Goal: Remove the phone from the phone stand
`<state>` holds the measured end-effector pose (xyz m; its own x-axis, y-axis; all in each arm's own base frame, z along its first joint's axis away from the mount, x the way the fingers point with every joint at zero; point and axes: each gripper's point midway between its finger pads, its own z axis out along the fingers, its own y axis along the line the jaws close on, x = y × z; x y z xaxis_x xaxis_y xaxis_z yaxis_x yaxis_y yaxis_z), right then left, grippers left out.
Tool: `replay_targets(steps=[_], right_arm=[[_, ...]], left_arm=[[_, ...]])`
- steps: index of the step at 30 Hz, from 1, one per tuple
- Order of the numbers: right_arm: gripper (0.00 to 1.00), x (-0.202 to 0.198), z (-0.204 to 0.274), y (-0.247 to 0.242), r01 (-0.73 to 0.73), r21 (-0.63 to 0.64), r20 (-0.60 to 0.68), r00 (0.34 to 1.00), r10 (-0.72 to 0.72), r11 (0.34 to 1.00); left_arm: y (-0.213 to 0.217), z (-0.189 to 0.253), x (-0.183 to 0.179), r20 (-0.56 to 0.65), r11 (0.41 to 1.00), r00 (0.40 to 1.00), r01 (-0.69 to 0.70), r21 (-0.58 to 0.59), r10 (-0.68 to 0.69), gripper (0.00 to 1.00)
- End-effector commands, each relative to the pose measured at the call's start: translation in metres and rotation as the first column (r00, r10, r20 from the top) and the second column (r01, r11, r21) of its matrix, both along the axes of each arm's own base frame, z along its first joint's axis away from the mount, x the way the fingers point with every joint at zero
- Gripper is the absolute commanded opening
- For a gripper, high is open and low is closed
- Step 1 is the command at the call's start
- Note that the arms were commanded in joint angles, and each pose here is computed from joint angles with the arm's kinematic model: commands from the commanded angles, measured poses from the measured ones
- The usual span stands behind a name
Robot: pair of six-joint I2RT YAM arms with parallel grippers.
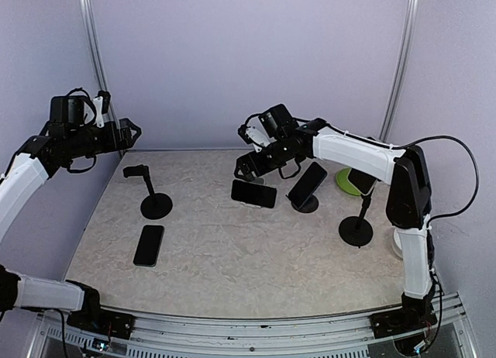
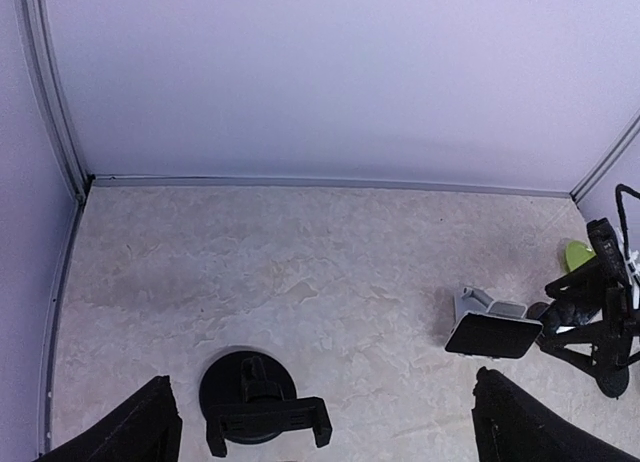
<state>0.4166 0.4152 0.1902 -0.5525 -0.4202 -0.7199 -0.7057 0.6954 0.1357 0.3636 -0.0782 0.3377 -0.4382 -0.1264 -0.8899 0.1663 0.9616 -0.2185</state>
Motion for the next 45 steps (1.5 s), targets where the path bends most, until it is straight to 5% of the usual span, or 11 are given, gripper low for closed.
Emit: replay_targets(steps=[1, 19, 32, 45], right_arm=[[0.92, 0.017, -0.019, -0.007, 0.006, -0.041, -0.024, 1.000, -0.007, 0.999], [0.63, 0.049, -0.063, -0.019, 0.065, -0.103, -0.037, 0.997, -0.069, 0.993], [0.62, 0.055, -0.081, -0.027, 0.081, -0.136, -0.053, 0.995, -0.089, 0.987], [0.48, 0.040, -0.086, -0.016, -0.026, -0.104, -0.113, 0.993, 0.014, 0.994]], left_arm=[[-0.001, 0.008, -0.002, 0.016, 1.000, 1.000, -0.003, 0.024, 0.003, 0.99], [0.000, 0.015, -0.002, 0.035, 0.996, 0.999, -0.017, 0.085, 0.015, 0.99], [-0.003, 0.009, -0.002, 0.021, 0.994, 1.000, -0.003, 0.106, 0.000, 0.99], [-0.001, 0.010, -0.001, 0.025, 0.992, 1.000, -0.007, 0.122, 0.004, 0.99]])
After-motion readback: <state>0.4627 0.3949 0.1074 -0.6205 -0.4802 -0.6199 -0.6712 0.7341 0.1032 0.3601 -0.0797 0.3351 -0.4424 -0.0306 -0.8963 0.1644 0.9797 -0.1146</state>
